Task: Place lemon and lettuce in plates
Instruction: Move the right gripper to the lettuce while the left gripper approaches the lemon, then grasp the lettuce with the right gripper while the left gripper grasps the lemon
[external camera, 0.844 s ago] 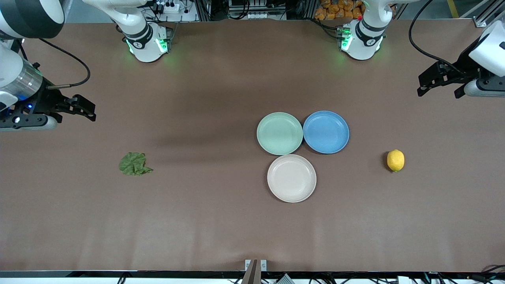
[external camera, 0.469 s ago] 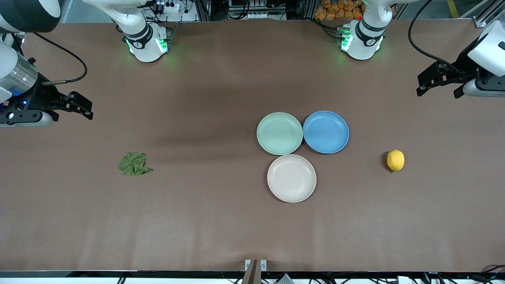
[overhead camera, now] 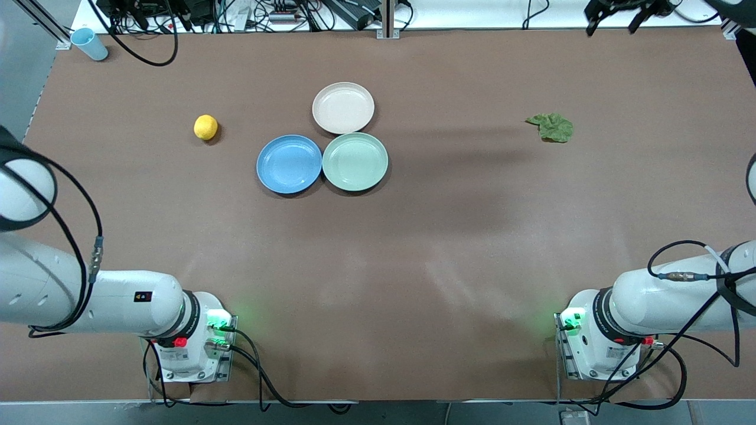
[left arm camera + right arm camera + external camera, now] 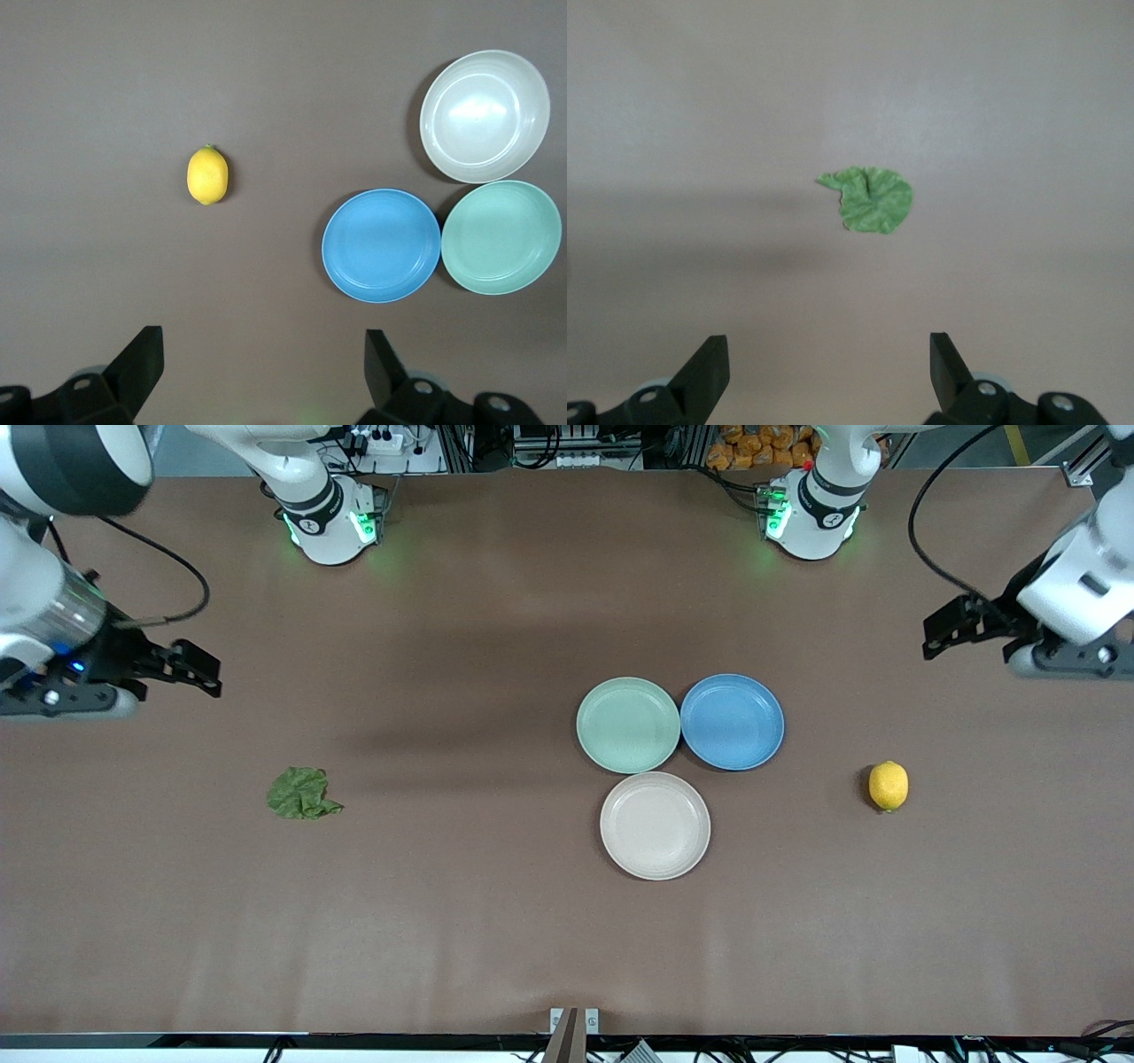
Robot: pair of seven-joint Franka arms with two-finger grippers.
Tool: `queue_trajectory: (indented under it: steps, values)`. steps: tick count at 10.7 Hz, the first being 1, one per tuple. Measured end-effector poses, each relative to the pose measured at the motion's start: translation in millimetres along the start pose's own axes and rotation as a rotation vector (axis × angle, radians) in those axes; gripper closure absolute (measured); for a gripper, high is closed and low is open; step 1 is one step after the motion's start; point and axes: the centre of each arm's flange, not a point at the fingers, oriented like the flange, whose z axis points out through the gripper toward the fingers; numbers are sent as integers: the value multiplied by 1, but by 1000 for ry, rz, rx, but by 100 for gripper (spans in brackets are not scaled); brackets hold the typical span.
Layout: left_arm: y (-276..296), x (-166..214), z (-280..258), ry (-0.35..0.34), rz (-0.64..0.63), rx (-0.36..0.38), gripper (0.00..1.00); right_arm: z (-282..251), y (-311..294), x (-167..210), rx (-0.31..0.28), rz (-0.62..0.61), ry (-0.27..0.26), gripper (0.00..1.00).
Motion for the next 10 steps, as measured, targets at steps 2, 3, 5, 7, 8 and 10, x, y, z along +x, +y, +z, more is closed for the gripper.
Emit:
queue_trajectory:
  steps: [2,3,5,7,8,10]
  values:
    - [-8,18,37,-68,-12,0,0,82,-5,11,6,-7,4,0]
    - [-12,26,53,-93,-18,-2,0,123,-8,12,10,-12,13,0]
    - [-19,42,87,-96,-27,-1,0,192,-12,17,22,-13,45,0]
    - [-29,52,134,-58,-28,15,0,247,-10,21,34,-5,83,0]
    - [-41,57,168,-32,-15,24,0,277,-4,22,40,7,101,0]
    - [-67,62,211,-50,-2,29,0,304,2,27,41,15,126,4]
